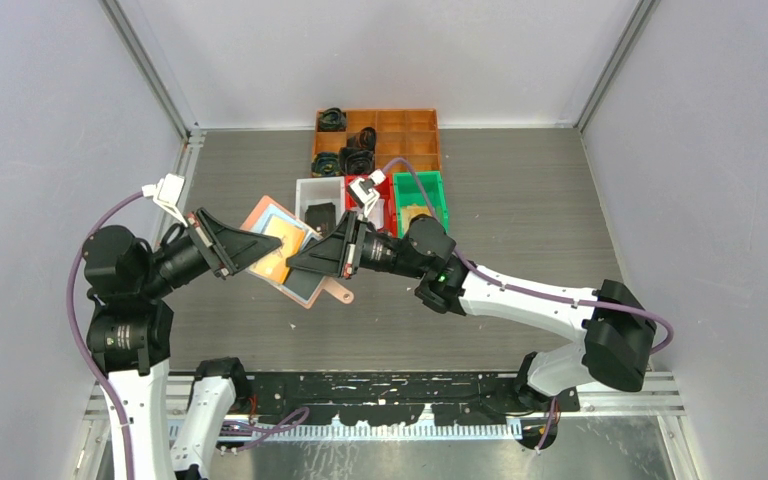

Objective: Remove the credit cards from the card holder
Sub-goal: Remove the credit card from the card holder.

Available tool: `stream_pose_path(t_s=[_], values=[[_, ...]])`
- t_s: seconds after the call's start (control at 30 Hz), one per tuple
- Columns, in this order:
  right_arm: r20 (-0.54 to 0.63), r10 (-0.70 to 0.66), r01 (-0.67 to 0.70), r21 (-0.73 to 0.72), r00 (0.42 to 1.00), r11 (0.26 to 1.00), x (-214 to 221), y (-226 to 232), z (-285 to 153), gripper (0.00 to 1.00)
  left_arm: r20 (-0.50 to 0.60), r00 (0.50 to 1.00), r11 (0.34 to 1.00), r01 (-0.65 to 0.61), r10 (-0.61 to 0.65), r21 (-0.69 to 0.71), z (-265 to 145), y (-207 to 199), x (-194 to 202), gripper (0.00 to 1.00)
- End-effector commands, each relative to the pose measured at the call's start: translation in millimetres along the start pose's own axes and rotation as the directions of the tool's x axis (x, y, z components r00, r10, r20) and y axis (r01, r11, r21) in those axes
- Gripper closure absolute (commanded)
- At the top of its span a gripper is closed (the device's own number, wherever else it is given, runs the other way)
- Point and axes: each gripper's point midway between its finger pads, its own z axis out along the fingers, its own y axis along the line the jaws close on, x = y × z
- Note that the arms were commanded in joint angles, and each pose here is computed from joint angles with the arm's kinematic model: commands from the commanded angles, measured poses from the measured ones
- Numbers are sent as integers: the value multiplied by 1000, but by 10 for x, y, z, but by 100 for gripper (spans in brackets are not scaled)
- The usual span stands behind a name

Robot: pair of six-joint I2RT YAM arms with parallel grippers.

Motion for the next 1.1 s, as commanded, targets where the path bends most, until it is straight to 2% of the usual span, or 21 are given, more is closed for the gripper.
stream_pose_path(t_s=[0.0,0.27,0.47,0.53,0.83,1.07], values=[[53,-25,23,28,998,999,-65,-71,-84,99,-34,999,994,-38,42,103,-63,-334,8,86],[44,-20,17,54,999,998,10,-180,-182,99,-24,998,991,-49,52,124,-73,-420,-31,86],[21,-32,31,61,999,998,33,-169,-180,99,-26,997,990,-64,68,128,-82,-424,-14,71],[20,-37,35,60,999,998,30,-157,-182,99,-27,997,989,-68,72,128,-87,-426,-6,69],[9,-42,41,59,999,997,42,-133,-179,99,-31,996,988,-75,80,135,-96,-445,1,80],[7,-42,41,78,999,996,72,-179,-238,99,-32,996,987,-79,84,138,-104,-471,1,75]])
